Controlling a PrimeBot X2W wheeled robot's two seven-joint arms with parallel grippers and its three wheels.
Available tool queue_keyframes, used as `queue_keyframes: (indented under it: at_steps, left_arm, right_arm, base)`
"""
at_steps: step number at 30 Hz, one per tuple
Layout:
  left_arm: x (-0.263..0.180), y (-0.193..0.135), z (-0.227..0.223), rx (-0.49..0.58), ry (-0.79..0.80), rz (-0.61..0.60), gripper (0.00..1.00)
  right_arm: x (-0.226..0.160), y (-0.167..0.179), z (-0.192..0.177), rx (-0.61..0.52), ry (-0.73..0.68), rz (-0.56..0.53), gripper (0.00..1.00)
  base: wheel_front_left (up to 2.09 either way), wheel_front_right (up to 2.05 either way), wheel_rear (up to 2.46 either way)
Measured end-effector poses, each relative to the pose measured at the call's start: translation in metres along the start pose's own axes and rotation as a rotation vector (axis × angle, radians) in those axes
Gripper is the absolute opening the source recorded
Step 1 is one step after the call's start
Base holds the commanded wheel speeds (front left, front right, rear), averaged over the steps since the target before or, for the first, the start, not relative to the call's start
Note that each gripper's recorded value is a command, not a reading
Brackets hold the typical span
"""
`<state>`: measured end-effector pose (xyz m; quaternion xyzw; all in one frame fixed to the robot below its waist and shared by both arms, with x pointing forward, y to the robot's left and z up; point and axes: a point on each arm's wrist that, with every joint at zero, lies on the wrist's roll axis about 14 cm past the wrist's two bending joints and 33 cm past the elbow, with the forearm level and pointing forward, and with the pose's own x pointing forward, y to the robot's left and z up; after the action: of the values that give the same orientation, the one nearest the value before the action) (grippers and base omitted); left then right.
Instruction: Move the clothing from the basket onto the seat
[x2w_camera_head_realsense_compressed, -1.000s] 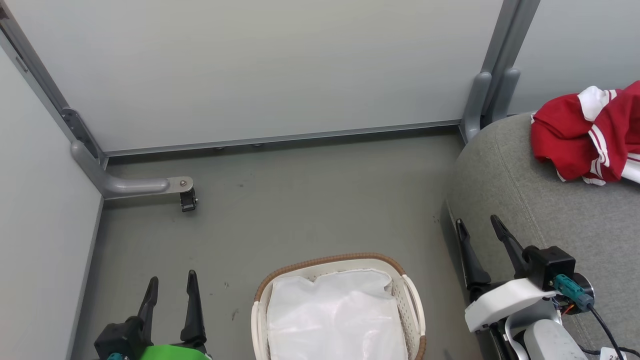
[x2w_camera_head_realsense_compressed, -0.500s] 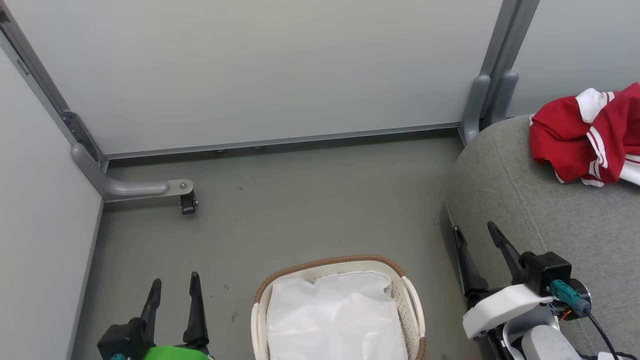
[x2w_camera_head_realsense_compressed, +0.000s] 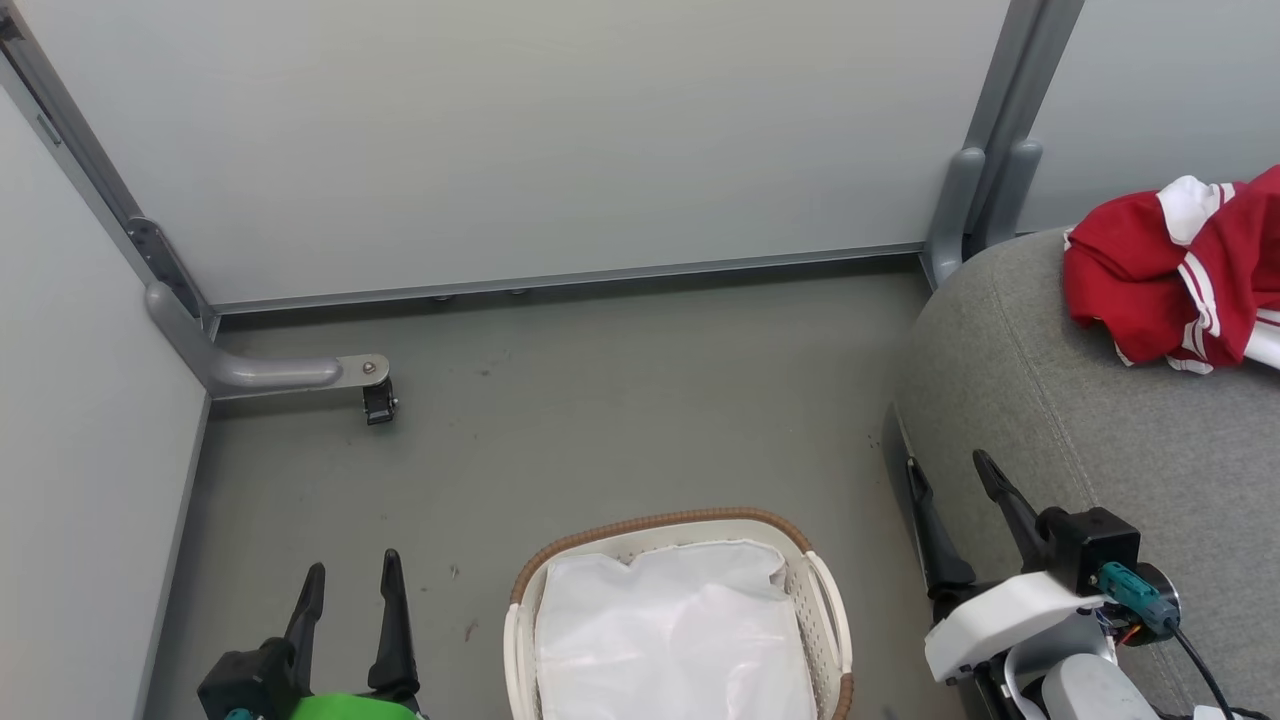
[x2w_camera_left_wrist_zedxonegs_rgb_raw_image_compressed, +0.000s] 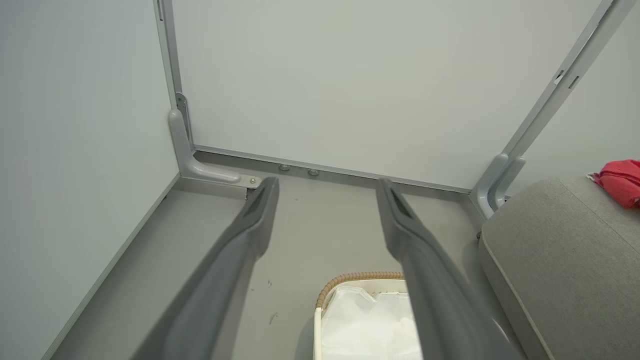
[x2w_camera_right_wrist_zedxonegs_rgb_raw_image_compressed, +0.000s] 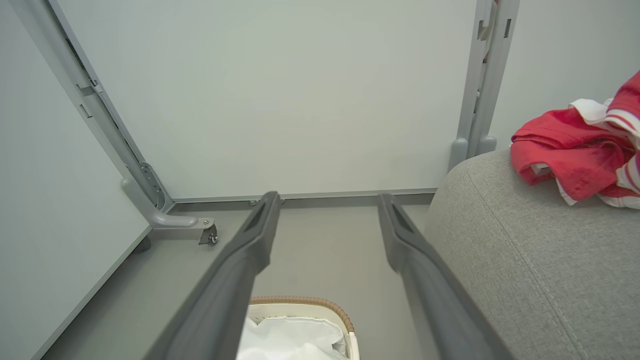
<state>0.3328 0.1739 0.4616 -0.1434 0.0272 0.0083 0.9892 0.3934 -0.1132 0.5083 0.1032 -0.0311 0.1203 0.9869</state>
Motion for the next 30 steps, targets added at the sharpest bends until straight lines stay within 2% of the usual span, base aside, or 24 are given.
queue_keyframes:
  at_steps: [5, 6, 11, 30]
  left_arm:
    - [0.0, 0.0, -0.002, 0.0, 0.005, 0.0, 1.0]
    - [0.0, 0.001, -0.004, 0.0, 0.011, 0.002, 0.0]
    - [-0.005, 0.004, -0.017, -0.008, 0.056, 0.016, 0.0]
    - [0.003, 0.019, -0.015, -0.311, 0.083, 0.095, 0.0]
  right_arm:
    - [0.0, -0.003, -0.001, 0.001, 0.003, -0.008, 1.0]
    - [-0.001, -0.003, -0.003, 0.002, 0.008, -0.009, 0.0]
    - [-0.011, -0.005, -0.023, 0.025, 0.072, -0.027, 0.0]
    - [-0.014, -0.03, -0.02, 0.343, 0.072, -0.153, 0.0]
  base:
    - [0.0, 0.0, 0.0]
    - [0.0, 0.0, 0.0]
    - [0.0, 0.0, 0.0]
    - [0.0, 0.0, 0.0]
